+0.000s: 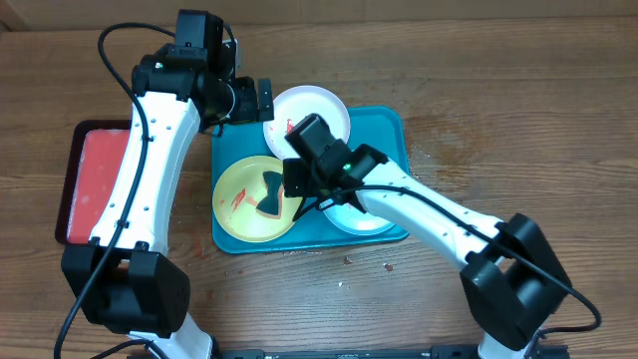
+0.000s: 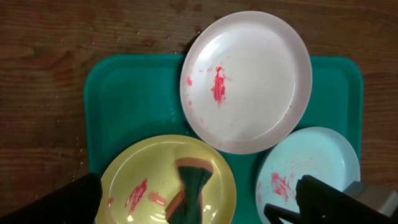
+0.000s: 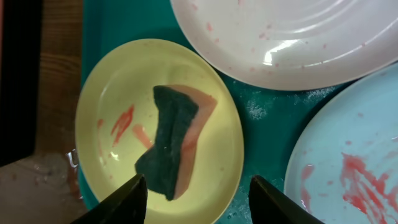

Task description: Clean dirty plates on tray and stack at the side

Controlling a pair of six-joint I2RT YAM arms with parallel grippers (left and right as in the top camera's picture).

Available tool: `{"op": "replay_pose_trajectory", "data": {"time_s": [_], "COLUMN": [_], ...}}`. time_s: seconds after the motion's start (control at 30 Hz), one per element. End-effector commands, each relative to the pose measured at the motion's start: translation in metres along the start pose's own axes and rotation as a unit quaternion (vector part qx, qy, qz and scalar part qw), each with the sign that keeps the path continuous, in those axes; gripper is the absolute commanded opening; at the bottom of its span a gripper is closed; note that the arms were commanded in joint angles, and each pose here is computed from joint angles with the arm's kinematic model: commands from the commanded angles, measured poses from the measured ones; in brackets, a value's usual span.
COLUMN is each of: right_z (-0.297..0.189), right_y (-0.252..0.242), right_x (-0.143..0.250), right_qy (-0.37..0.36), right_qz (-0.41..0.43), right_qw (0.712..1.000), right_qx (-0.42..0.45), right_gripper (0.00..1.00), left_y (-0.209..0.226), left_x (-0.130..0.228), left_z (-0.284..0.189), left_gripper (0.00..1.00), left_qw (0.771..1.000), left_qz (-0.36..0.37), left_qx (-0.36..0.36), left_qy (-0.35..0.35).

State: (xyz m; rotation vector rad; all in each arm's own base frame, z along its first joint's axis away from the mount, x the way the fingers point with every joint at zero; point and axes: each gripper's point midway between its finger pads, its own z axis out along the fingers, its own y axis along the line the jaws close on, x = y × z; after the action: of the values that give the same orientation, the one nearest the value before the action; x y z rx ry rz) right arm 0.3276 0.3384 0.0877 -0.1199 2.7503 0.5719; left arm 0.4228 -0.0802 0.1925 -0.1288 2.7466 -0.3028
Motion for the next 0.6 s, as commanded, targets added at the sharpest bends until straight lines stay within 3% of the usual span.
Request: {"op": "replay_pose_trajectory", "data": {"time_s": [0.0,0.37,0.57], "right_z": [0.03,0.045,0.06], "right_y": [-0.025,-0.034,-0.038], "right_x": [0.011,0.031,0.039], "right_qy": [0.008,0.052,0.066], "right_qz": [0.03,0.066,0.08], "right_qw": [0.998,0.994,0.992], "right_qx": [0.058,0.068,0.071], "right_gripper": [0.54,0.48,0.45], "left_y": [0.029,0.056,0.057], "left_x": [0.002,0.034,0.049], "left_z": [-0.001,0.021,0.032], "left_gripper": [1.0,0.99,0.89], "left_qw": [0.998,0.994,0.993], "left_qz": [-0.017,-0.042,-0.023], "left_qx": [-0.063,-0.083,-0.074], "left_qy": [0.007,0.061,0.087]}}
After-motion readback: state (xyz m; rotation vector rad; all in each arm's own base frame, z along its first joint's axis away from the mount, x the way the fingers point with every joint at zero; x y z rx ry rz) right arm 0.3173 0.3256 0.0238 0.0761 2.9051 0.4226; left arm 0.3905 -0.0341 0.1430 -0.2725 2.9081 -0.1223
